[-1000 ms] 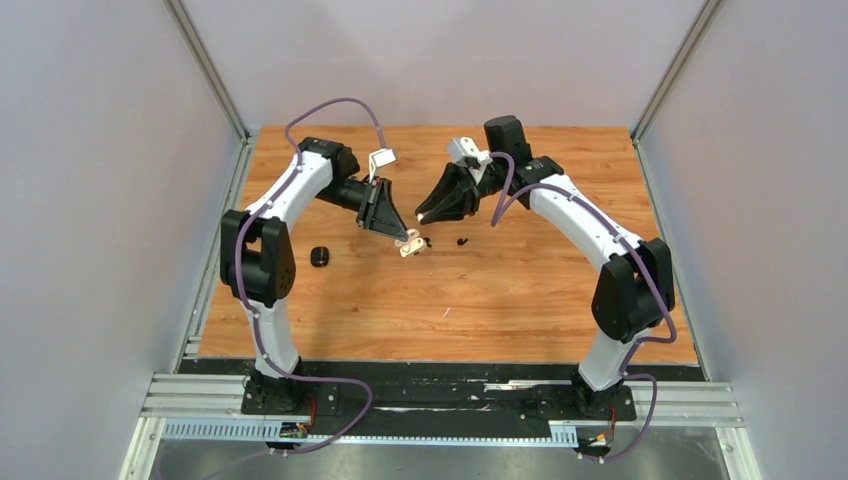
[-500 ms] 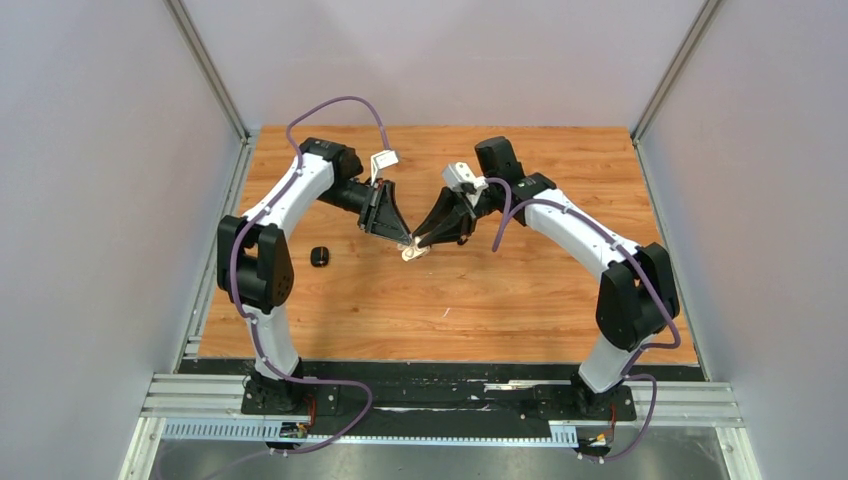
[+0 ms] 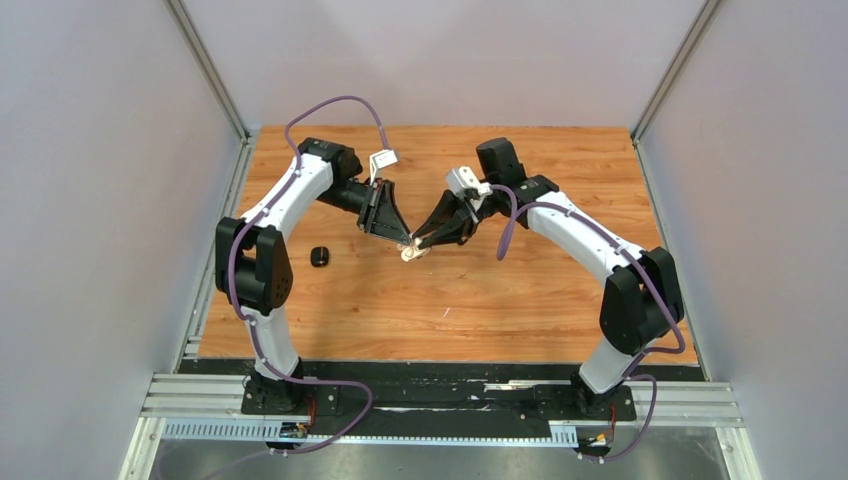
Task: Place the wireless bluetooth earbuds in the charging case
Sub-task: Place the earbud in the charging case.
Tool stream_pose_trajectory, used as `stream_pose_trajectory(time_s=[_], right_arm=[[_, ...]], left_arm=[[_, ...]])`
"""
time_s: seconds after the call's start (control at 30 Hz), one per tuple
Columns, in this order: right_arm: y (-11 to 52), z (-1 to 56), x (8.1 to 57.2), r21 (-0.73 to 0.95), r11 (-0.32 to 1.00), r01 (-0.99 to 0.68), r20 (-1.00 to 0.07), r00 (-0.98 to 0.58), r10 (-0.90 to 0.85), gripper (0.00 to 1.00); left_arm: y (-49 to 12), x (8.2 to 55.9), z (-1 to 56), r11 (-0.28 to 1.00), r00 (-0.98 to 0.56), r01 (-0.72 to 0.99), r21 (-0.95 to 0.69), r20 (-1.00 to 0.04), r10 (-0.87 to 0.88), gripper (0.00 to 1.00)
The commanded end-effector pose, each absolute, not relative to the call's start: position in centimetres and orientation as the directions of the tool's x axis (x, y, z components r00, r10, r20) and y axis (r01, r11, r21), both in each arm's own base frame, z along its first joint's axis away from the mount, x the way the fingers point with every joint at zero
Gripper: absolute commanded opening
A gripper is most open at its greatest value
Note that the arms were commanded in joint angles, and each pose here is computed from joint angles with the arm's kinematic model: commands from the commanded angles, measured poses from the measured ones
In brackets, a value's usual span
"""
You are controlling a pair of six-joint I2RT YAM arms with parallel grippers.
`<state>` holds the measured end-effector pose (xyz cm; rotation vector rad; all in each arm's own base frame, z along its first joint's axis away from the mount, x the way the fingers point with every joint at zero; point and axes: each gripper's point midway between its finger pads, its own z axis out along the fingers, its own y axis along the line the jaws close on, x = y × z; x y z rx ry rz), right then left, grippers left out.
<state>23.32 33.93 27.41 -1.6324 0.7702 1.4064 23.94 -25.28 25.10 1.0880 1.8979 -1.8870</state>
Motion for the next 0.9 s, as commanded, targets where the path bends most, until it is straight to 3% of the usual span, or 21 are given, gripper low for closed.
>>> stream_pose_trajectory(time_s=[0.0, 0.87], right_arm=[[33.2, 30.7, 20.0, -0.301, -0.579, -0.758, -0.949, 0.178, 0.261, 0.06], [33.7, 29.3, 21.6, -0.283, -0.515, -0.809, -0.959, 0.224, 0.175, 0.11]], left_arm=[[-25.0, 21.5, 28.2, -0.141, -0.734, 0.598, -0.789, -0.610, 0.300, 0.00], [-25.0, 21.6, 27.5, -0.117, -0.742, 0.583, -0.804, -0.586, 0.326, 0.00]])
